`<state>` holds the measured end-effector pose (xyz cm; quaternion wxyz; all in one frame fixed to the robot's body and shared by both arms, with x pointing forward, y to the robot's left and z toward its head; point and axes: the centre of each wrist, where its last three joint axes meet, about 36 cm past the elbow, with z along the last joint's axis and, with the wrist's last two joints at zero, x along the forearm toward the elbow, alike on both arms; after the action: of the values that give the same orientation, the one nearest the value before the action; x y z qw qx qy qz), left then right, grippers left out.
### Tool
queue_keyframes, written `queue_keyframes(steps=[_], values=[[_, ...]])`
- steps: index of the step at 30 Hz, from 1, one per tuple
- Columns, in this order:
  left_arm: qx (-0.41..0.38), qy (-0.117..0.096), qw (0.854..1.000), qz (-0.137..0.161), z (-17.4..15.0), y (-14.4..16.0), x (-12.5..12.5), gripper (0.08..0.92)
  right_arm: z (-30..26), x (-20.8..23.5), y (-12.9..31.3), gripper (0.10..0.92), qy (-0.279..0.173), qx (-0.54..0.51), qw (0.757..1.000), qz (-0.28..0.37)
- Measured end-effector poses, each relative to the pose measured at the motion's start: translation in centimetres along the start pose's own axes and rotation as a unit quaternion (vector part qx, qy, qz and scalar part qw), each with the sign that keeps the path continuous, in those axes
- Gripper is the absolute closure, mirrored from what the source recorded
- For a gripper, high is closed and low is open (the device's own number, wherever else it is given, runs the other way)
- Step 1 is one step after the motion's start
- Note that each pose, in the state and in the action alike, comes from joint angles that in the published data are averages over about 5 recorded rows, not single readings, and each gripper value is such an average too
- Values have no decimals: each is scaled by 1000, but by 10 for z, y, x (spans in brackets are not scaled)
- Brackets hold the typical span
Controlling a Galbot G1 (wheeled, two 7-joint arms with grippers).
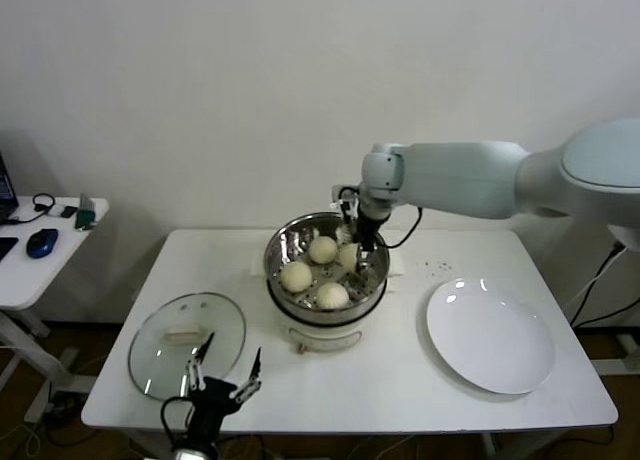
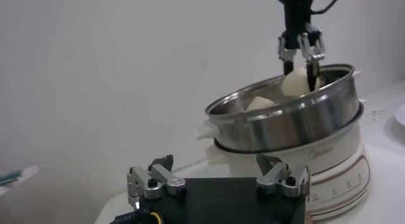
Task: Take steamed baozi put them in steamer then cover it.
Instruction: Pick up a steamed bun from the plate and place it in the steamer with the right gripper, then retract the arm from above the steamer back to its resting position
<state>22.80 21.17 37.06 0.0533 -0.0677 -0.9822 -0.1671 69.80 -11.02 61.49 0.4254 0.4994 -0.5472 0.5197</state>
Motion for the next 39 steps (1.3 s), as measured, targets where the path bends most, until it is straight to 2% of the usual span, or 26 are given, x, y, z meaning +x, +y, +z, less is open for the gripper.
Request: queue_keyframes(steps=[9, 15, 19, 31, 39], values=[[-2, 3, 1000, -1, 3, 3, -2, 177, -3, -22, 2, 347, 12, 5, 1000, -5], [-4, 1, 1000, -1, 2, 5, -6, 177, -6, -24, 0, 218, 9, 4, 1000, -5], [-4, 2, 1000, -2, 3, 6, -6, 177, -4, -21, -2, 202, 8, 5, 1000, -6], [-7, 3, 1000, -9, 7, 12, -9, 177, 11, 26, -10, 200, -26, 13, 1000, 4], [-18, -3, 1000, -18, 11, 21, -15, 177, 56, 63, -11, 200, -91, 15, 994, 64]])
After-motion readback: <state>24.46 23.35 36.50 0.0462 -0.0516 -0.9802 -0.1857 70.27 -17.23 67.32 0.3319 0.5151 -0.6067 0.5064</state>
